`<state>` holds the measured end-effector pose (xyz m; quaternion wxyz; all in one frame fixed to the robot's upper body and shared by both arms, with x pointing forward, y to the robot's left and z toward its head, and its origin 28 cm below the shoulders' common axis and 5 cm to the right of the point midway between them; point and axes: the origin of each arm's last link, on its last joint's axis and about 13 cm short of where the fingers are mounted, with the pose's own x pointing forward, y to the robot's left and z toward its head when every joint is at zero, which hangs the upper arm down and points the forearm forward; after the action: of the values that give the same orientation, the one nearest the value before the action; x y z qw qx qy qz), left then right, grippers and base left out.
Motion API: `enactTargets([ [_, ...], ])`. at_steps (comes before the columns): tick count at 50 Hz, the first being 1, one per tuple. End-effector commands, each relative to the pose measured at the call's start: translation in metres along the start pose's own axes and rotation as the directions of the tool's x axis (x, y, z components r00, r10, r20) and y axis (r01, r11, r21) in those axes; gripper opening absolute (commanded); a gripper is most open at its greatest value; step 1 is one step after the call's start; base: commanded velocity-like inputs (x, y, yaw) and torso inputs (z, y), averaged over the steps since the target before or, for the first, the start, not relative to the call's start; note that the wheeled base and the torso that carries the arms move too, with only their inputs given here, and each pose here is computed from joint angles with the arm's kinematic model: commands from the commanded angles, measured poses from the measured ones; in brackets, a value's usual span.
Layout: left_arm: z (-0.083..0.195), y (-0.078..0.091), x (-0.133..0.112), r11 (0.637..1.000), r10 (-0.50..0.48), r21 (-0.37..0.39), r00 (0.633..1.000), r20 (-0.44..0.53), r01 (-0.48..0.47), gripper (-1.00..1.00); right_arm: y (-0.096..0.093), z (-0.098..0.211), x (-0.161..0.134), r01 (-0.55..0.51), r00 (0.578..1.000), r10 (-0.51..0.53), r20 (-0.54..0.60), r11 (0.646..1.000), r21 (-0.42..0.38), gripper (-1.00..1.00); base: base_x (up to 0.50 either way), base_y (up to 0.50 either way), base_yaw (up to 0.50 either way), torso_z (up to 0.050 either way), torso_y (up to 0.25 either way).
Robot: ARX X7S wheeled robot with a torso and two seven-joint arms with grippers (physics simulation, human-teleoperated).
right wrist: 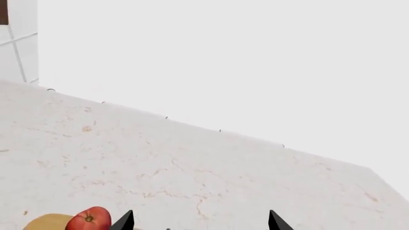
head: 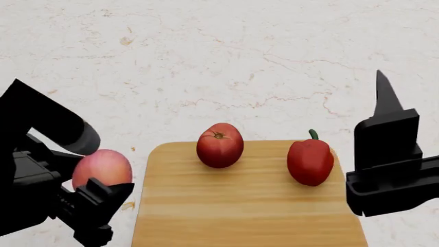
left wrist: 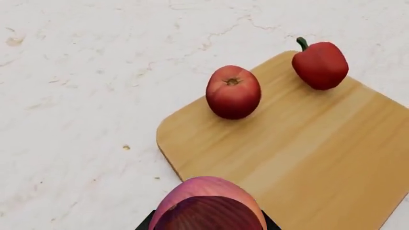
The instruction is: Place the avocado, onion, tomato and bell pepper on the cutting board.
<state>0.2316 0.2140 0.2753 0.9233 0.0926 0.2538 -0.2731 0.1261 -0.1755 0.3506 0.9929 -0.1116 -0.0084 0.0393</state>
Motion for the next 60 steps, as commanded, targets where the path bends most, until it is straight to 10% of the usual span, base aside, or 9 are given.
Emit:
enactTargets([
  [1,0.013,-0.008,0.028,0.998,-0.055,0.006,0.995,0.084,0.055,-1.00,0.002,0.002,0.004,-0.029,0.999,0.029,0.041,1.000,0.004,1.00,0.00,0.00,0.00,0.000,0.000],
  [60,-0.018,-0.025,0.099,0.992,-0.113,-0.051,0.992,0.052,0.115,-1.00,0.001,-0.004,-0.002,-0.013,1.000,0.013,0.025,1.000,0.003,1.00,0.00,0.00,0.00,0.000,0.000],
])
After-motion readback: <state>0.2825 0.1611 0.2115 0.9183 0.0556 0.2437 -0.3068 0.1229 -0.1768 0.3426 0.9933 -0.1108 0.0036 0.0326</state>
